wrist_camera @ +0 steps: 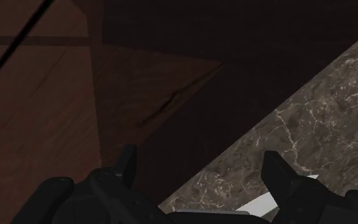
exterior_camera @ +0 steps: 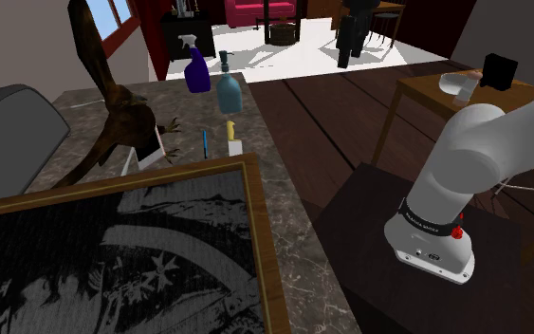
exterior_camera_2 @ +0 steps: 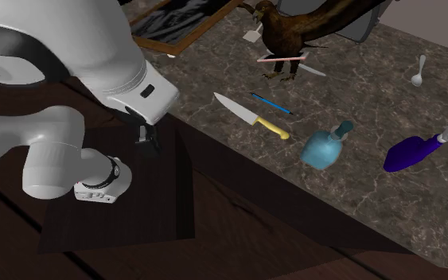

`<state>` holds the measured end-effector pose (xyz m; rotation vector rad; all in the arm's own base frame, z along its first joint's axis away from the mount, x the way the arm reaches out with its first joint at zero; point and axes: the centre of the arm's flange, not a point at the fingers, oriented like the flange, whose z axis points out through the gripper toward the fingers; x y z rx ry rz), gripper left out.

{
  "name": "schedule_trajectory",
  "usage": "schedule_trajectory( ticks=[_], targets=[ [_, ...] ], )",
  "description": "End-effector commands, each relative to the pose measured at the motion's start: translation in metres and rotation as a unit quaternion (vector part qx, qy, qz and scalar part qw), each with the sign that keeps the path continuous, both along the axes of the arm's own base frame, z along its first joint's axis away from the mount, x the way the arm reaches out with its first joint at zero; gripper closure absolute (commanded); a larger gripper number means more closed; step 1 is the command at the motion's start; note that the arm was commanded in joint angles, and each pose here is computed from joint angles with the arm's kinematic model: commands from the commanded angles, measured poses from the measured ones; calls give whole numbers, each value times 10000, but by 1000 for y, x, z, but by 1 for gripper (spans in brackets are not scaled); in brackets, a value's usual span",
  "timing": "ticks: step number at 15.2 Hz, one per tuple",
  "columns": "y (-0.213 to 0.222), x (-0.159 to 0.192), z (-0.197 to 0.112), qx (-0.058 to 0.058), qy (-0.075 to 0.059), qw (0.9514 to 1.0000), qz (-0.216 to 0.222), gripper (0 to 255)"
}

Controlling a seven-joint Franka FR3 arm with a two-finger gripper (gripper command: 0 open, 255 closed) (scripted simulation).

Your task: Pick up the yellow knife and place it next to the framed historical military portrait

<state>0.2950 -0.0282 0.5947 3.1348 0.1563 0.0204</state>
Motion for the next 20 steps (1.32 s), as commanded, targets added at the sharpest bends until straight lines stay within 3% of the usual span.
schedule_trajectory(
  ticks=[1, 10, 20],
  targets=[
    [0, 0, 0, 0, 0, 10000, 0, 0],
    [64, 92, -55, -27, 282, 9955, -908, 0],
    [115, 203, -124, -57, 592, 9799, -1906, 0]
  ],
)
